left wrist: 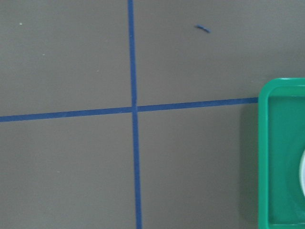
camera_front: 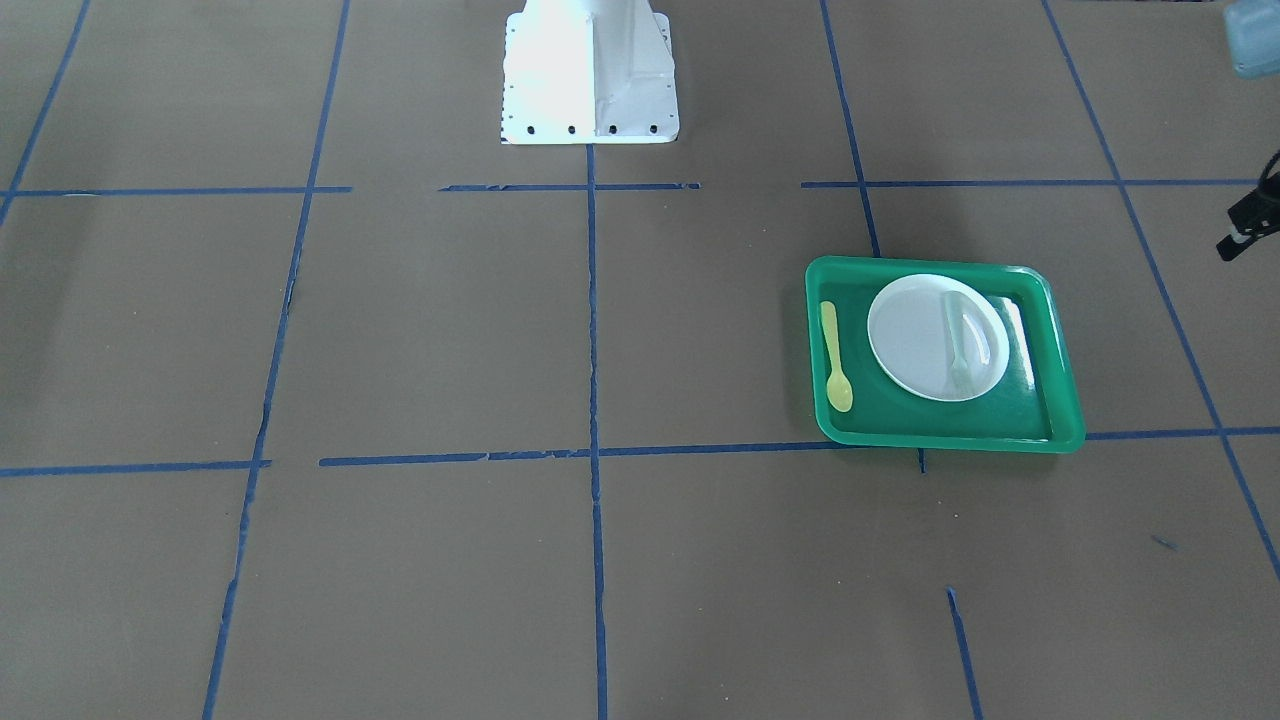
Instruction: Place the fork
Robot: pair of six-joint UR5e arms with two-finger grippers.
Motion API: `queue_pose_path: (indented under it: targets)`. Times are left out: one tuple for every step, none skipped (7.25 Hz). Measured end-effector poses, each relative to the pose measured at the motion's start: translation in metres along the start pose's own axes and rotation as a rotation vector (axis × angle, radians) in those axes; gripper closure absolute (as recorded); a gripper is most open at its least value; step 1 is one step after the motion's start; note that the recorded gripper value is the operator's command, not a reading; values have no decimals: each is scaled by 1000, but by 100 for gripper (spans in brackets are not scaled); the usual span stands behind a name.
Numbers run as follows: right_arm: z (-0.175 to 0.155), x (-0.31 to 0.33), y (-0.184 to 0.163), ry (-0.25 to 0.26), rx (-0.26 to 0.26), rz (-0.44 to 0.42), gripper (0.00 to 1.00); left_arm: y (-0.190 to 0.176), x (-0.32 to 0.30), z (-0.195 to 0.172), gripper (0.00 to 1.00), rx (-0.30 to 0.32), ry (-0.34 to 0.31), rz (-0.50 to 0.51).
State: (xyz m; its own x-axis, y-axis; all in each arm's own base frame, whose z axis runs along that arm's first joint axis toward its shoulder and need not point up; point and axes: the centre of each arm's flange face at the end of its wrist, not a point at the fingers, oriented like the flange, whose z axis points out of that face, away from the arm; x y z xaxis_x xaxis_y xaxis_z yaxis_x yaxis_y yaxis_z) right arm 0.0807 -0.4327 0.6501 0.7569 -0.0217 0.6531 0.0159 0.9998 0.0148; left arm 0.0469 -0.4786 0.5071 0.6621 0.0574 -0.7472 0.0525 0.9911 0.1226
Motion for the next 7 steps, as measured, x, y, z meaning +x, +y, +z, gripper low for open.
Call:
queue_pose_path:
  targets:
    - [0, 0, 0, 0, 0, 0, 0, 2, 44, 12, 0, 3, 46, -24]
    - [0, 0, 0, 0, 0, 0, 0, 5, 79, 28, 0, -7, 85, -35]
    - [0, 0, 0, 0, 0, 0, 0, 10, 108, 49, 0, -32, 113, -31]
    - [0, 0, 0, 0, 0, 0, 0, 16, 127, 75, 0, -54, 127, -16]
    - [0, 0, 0, 0, 0, 0, 0, 18, 138, 100, 0, -54, 127, 1]
    - [0, 0, 0, 0, 0, 0, 0, 18, 144, 117, 0, -46, 118, 9]
    - [0, 0, 0, 0, 0, 1, 0, 16, 152, 134, 0, -34, 96, 17]
